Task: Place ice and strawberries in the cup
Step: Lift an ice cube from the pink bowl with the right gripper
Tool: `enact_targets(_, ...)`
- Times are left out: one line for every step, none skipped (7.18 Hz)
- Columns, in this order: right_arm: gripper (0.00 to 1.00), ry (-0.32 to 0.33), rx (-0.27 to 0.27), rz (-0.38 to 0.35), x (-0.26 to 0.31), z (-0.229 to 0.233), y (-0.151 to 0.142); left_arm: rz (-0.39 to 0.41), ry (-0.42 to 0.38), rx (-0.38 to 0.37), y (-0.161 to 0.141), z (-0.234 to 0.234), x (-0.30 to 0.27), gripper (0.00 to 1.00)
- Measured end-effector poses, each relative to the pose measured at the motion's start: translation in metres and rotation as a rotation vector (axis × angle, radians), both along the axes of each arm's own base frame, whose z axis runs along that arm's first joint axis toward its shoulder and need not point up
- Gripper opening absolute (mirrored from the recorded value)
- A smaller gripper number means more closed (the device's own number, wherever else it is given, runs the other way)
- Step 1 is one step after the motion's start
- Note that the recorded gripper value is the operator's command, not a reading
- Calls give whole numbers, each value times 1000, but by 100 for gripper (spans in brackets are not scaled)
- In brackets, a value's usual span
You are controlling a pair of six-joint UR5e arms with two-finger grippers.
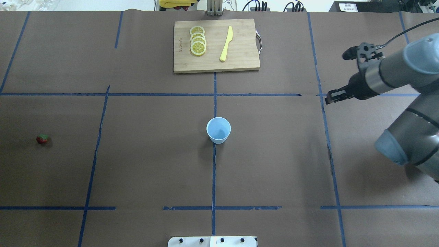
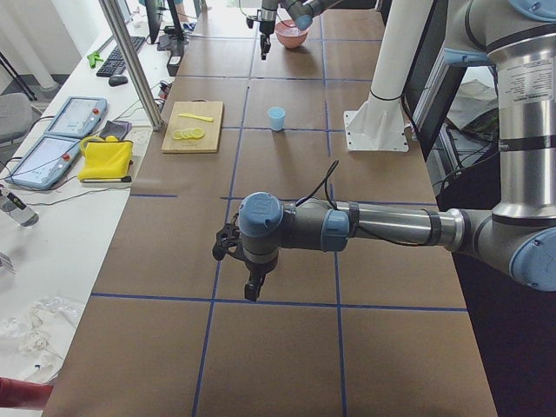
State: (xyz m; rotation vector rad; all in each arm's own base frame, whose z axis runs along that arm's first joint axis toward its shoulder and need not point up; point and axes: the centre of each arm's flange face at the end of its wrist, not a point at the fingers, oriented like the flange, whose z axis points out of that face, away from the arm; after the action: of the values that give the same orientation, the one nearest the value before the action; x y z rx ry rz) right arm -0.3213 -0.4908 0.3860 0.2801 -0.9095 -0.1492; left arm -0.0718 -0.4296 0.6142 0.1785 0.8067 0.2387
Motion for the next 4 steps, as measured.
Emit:
enact_targets(0,19,-36,21,-57,-51,6,0,0,1,0,-1,0,100)
enact_targets(0,44,-72,50,-106,-101,15,0,0,2,0,-1,0,100)
enact_targets(0,53,-107,88,-154,-148,27,0,0,1,0,-1,0,100)
enact_targets(0,46,-138,120,-194,-185,36,-1,0,0,0,0,0,100)
